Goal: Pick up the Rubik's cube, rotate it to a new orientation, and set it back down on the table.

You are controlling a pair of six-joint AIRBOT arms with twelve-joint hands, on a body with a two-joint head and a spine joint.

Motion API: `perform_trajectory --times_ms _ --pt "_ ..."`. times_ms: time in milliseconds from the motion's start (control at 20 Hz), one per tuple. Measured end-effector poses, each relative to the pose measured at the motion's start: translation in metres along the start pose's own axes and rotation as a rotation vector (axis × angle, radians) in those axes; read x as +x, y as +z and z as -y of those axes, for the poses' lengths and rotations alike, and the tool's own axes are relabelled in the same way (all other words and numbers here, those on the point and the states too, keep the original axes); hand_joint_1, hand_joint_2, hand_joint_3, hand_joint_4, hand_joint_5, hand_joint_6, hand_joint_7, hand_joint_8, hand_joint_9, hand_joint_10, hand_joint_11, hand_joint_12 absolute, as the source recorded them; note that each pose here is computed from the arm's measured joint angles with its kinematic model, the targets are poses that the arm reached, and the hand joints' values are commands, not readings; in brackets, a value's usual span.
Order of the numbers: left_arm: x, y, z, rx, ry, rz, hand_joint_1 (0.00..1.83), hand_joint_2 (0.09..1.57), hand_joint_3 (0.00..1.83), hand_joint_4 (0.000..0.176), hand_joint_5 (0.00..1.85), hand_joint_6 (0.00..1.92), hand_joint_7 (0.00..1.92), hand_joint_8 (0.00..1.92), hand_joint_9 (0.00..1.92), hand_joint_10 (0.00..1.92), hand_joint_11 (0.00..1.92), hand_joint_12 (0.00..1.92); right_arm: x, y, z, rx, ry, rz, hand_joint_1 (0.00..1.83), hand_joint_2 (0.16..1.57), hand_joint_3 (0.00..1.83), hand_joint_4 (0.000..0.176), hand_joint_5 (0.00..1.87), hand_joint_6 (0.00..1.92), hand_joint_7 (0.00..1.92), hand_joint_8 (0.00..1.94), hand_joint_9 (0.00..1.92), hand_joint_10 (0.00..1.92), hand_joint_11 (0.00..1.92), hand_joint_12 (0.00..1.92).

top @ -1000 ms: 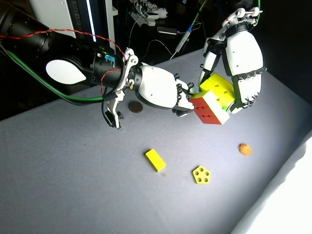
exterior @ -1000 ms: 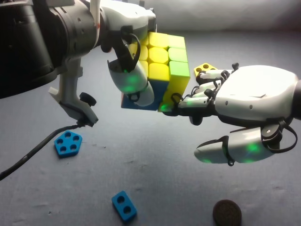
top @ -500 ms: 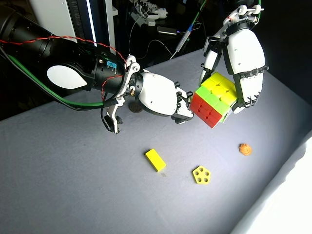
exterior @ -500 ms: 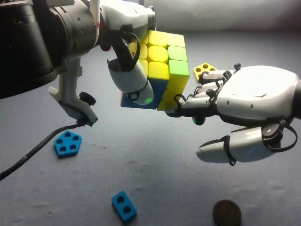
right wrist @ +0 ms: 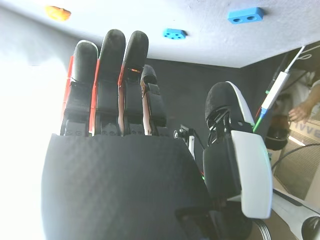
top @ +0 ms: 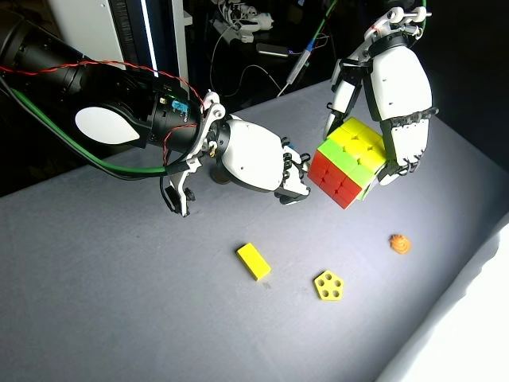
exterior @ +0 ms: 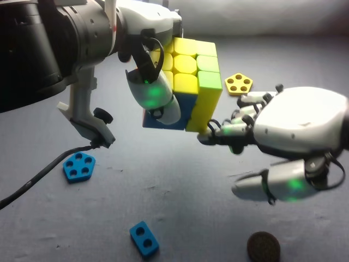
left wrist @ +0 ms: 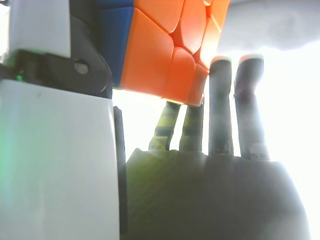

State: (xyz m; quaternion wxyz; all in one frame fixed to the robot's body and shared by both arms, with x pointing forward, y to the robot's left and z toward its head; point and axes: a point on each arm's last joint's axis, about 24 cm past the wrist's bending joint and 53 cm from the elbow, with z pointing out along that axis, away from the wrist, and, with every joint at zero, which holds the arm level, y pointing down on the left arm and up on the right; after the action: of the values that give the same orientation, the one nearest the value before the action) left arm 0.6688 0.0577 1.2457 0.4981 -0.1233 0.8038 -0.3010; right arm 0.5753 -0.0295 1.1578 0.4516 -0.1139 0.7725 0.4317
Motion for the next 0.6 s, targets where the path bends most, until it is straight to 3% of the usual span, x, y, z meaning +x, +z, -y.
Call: perform_trajectory --times_ms 50,100,150,200,250,300,500,600 --pt "0.001 0.000 0.000 0.000 -0.005 -0.005 1.20 1.24 0.00 0.000 0.26 1.69 0.12 1.92 0.20 1.92 0.28 1.92 0.008 -0.007 -0.002 0.003 -0.011 -0.019 0.21 1.26 0.00 0.000 0.16 0.00 0.39 0.97 0.30 1.42 0.00 1.80" --pt "0.002 0.000 0.000 -0.001 -0.007 -0.007 1.03 1.40 0.00 0.000 0.42 1.72 0.36 1.92 0.23 1.92 0.31 1.92 0.017 -0.017 -0.006 0.007 -0.029 -0.046 0.19 1.27 0.00 0.000 0.15 0.00 0.36 0.99 0.27 1.44 0.00 1.80" --pt "0.001 0.000 0.000 -0.001 -0.005 -0.005 1.00 1.43 0.00 0.000 0.46 1.72 0.41 1.92 0.23 1.92 0.32 1.92 0.022 -0.027 -0.011 0.012 -0.035 -0.060 0.16 1.27 0.00 0.000 0.15 0.00 0.34 0.99 0.26 1.44 0.00 1.80" --pt "0.002 0.000 0.001 0.002 -0.005 -0.006 0.98 1.40 0.00 0.000 0.49 1.72 0.19 1.92 0.22 1.92 0.31 1.92 0.023 -0.034 -0.014 0.014 -0.041 -0.062 0.16 1.27 0.00 0.000 0.16 0.00 0.34 1.00 0.26 1.45 0.00 1.79" --pt "0.002 0.000 0.001 0.004 -0.008 -0.006 0.97 1.40 0.00 0.000 0.49 1.73 0.13 1.92 0.23 1.92 0.33 1.92 0.020 -0.041 -0.016 0.018 -0.044 -0.052 0.18 1.27 0.00 0.000 0.16 0.00 0.35 1.00 0.27 1.45 0.00 1.79" --pt "0.002 0.000 0.001 0.005 -0.010 -0.007 0.98 1.36 0.00 0.000 0.55 1.64 0.14 1.92 0.24 1.92 0.32 1.92 0.015 -0.046 -0.016 0.022 -0.046 -0.037 0.18 1.27 0.00 0.000 0.15 0.00 0.37 0.99 0.31 1.42 0.01 1.79" --pt "0.002 0.002 -0.001 0.012 -0.038 0.013 1.01 1.36 0.00 0.000 0.54 1.65 0.13 1.92 0.21 1.92 0.32 1.92 -0.004 -0.060 -0.004 0.062 -0.037 0.010 0.19 1.26 0.00 0.000 0.14 0.00 0.38 0.93 0.30 1.41 0.00 1.79" --pt "0.012 0.004 -0.006 0.011 -0.050 -0.006 0.99 1.37 0.00 0.000 0.53 1.67 0.11 1.92 0.22 1.92 0.33 1.92 -0.014 -0.070 0.007 0.097 -0.038 0.029 0.17 1.27 0.00 0.000 0.13 0.00 0.37 0.96 0.29 1.41 0.00 1.81"
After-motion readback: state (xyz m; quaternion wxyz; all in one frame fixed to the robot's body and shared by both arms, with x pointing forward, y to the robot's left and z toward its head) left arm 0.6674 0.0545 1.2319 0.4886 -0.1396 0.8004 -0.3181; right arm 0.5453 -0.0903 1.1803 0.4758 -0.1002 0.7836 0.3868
